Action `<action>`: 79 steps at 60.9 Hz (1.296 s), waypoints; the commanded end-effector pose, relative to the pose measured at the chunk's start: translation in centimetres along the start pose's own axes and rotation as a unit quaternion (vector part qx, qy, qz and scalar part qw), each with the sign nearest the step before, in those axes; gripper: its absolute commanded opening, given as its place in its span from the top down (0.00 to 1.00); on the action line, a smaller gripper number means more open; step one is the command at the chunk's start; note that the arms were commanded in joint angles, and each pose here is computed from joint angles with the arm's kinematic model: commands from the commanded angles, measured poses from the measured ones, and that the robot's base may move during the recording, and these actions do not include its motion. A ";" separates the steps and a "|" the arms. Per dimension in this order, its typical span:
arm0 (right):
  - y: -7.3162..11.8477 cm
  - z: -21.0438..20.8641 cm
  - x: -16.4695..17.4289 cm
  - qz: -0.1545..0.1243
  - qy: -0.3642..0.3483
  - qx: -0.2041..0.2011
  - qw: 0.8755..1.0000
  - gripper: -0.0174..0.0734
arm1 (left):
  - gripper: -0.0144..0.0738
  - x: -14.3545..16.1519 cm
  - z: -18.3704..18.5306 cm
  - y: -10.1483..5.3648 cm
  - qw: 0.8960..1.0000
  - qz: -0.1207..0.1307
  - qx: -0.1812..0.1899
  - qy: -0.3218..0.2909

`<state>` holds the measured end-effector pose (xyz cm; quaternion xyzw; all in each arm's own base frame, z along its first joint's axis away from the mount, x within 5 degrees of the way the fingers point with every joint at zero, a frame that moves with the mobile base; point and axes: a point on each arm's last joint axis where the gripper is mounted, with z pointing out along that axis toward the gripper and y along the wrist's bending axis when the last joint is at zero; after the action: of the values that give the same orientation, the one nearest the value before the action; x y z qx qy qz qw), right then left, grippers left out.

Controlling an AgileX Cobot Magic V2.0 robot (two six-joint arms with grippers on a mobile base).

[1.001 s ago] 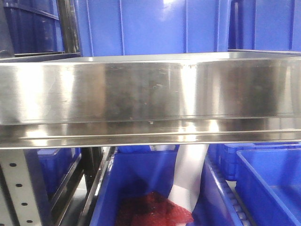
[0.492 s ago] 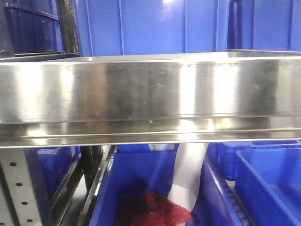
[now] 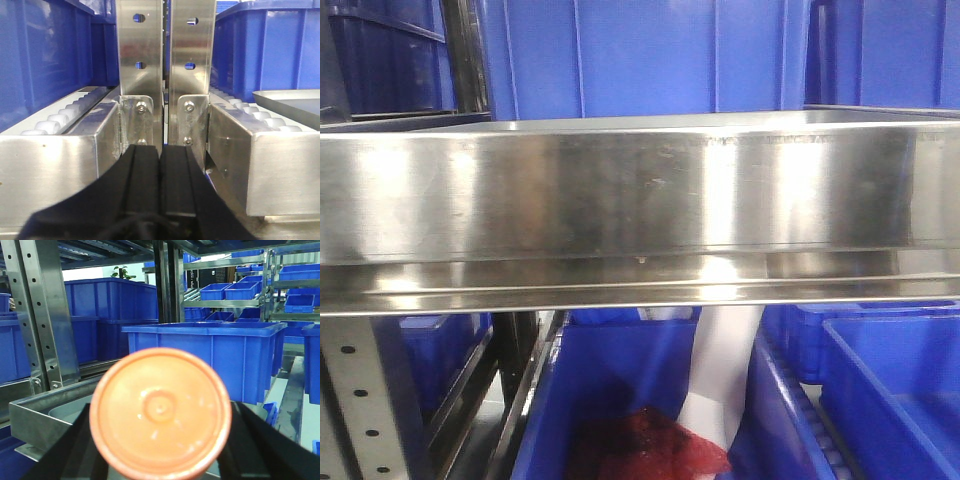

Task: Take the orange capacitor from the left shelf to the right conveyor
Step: 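Hold the capacitor in the right gripper while driving to the conveyor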

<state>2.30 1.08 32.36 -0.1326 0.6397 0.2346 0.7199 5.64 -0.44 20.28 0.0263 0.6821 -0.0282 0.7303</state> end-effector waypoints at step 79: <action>0.2 0.2 -1.5 -0.012 -0.046 -0.008 0.999 0.75 | 0.96 -1.0 0.0 0.0 0.999 -0.003 0.001 -0.043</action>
<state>2.36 1.11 32.29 -0.1332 0.6412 0.2338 0.7186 5.64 -0.44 20.28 0.0263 0.6821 -0.0282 0.7303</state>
